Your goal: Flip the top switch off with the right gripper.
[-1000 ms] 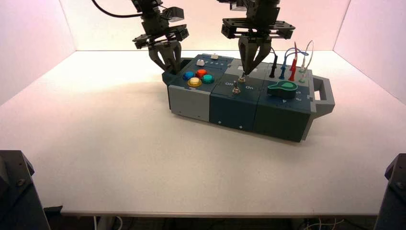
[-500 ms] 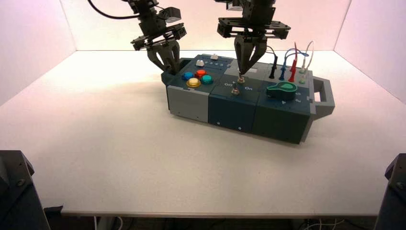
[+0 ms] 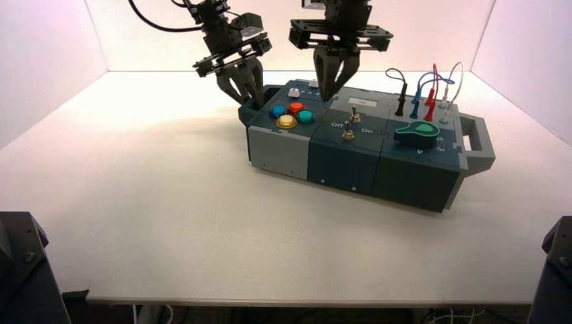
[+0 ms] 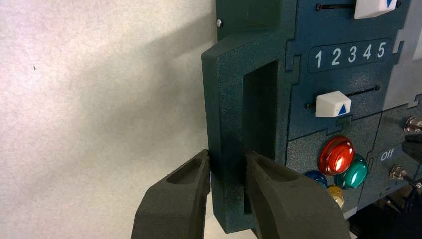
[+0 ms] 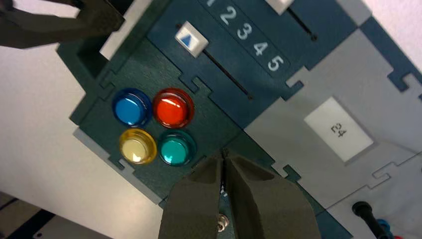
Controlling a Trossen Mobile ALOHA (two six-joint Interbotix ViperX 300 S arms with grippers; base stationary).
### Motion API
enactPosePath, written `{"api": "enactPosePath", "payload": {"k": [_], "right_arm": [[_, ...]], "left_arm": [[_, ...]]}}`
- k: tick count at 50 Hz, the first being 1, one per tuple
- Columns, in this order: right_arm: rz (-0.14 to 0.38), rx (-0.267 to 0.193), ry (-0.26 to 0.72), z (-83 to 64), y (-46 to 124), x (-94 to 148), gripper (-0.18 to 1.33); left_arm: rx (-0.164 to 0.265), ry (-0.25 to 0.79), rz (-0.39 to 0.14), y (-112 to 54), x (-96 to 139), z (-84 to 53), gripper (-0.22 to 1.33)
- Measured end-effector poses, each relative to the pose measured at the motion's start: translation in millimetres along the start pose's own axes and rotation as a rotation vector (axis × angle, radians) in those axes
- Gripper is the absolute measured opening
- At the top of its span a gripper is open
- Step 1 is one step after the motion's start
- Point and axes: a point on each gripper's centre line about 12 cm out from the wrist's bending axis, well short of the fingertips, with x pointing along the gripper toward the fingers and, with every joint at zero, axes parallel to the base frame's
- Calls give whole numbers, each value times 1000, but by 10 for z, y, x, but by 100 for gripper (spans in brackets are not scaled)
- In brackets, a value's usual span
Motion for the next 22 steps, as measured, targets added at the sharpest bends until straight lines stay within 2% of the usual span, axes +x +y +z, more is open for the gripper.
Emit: {"api": "enactPosePath", "payload": {"k": [22], "right_arm": [[-3,-11,-15,117,25,-113,-14]], "left_arm": [[-20,42,-27,81,23,49,63]]}}
